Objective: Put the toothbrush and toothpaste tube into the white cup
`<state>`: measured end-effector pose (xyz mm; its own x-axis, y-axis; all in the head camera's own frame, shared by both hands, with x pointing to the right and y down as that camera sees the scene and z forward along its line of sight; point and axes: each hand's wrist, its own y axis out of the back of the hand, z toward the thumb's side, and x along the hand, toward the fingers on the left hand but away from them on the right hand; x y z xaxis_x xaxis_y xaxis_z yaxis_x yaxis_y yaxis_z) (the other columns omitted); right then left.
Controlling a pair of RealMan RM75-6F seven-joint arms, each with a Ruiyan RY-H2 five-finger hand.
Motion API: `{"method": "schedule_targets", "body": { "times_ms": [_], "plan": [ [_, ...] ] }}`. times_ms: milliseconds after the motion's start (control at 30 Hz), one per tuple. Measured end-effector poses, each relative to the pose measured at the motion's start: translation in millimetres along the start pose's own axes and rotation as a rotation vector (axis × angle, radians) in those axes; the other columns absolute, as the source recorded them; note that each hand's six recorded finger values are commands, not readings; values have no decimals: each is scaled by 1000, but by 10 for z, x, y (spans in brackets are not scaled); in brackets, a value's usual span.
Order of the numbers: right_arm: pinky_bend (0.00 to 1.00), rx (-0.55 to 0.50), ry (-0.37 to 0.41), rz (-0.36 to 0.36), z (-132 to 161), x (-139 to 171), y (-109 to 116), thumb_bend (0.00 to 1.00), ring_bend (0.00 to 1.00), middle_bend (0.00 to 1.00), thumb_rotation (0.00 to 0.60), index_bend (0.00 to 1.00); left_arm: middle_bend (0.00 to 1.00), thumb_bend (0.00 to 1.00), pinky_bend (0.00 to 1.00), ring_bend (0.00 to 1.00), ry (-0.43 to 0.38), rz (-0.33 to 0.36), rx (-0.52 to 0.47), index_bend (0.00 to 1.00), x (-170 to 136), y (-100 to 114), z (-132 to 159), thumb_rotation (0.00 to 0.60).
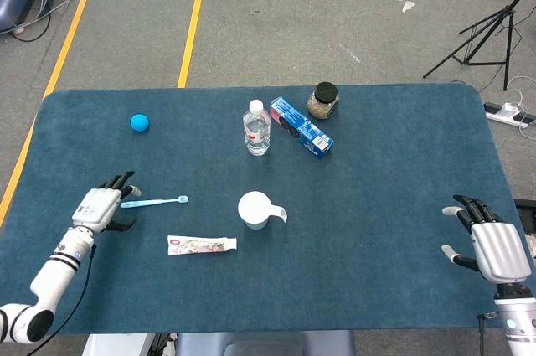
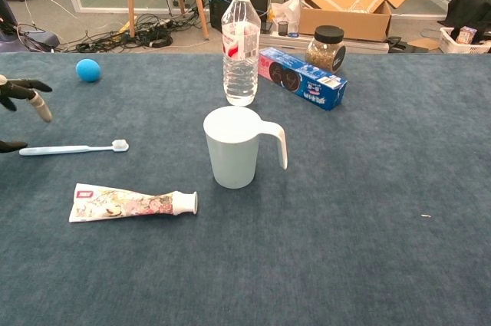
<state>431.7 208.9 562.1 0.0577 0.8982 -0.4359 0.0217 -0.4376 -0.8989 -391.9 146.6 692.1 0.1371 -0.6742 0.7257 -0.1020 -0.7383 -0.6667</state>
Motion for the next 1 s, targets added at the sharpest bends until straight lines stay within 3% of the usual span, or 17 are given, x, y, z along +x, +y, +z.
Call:
{"method": "schedule_targets", "body": {
  "times_ms": [267,1000],
  "plan": [
    [446,-1,1,0,-4,2,3,98,186,225,600,353,0,258,0,0,48,-2,-78,424,145,-52,-53,600],
    [446,-6,-2,-3,-13,1,12,99,186,225,600,353,0,252,0,0,122,-17,-63,410,425,-279,-105,600]
  ]
}}
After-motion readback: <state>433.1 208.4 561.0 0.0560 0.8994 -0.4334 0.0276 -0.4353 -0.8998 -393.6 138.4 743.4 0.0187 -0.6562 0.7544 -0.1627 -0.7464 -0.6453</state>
